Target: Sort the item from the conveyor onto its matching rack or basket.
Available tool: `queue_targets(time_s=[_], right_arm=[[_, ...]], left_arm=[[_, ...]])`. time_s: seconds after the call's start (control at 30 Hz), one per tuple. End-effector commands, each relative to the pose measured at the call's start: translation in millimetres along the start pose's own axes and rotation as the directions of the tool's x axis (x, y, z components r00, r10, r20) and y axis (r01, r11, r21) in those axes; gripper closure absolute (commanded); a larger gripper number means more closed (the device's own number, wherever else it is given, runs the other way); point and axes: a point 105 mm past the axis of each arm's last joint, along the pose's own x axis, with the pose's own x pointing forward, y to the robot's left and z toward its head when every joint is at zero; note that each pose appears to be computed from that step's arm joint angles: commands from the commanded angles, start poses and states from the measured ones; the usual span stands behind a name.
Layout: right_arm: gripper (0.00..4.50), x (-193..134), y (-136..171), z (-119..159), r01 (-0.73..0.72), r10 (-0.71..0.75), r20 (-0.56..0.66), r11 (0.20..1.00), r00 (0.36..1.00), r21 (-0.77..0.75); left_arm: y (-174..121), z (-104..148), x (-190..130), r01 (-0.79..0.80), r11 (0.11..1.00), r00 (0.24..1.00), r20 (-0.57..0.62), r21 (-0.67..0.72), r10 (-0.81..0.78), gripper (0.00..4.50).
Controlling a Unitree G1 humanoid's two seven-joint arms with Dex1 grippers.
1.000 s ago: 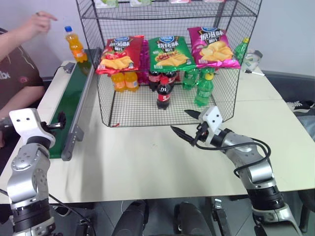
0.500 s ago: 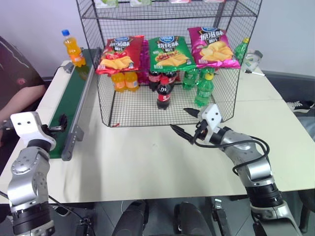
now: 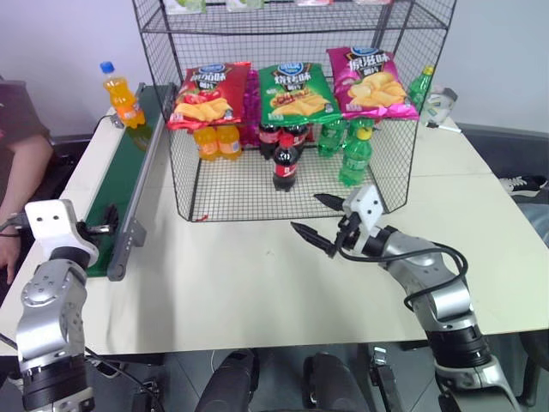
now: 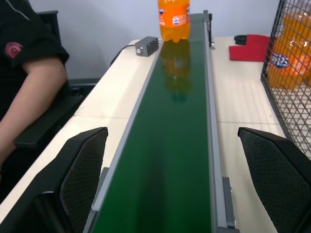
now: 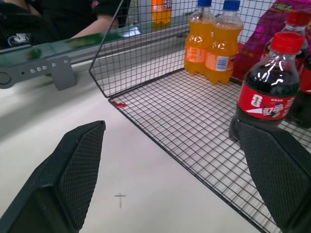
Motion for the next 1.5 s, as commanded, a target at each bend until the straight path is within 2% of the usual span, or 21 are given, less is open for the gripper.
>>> queue_targets(time_s=[0.03, 0.2, 0.7, 1.5], right_arm=[[0.0, 2.4, 9.8, 15.4, -0.032, 0.033, 0.057, 0.999, 0.998, -0.021], [0.0, 4.9, 16.4, 14.1, -0.048, 0.048, 0.055, 0.999, 0.997, -0.015], [0.0, 7.9, 11.8, 15.2, -0.031, 0.032, 0.056, 0.999, 0.998, -0.029], [0.0, 9.8, 3.1, 14.8, 0.007, -0.004, 0.057, 0.998, 0.998, -0.066]], left_arm=[[4.5, 12.3, -0.3, -0.001, 0.999, 0.999, 0.045, 0.043, -0.001, 0.01], [3.2, 10.6, 0.8, 0.009, 0.999, 0.999, 0.039, 0.053, -0.011, 0.01], [-1.9, 1.7, 2.2, 0.022, 0.999, 1.0, 0.005, 0.045, -0.022, 0.01], [-4.3, 6.3, 4.5, 0.023, 0.998, 0.999, 0.026, 0.057, -0.025, 0.01]])
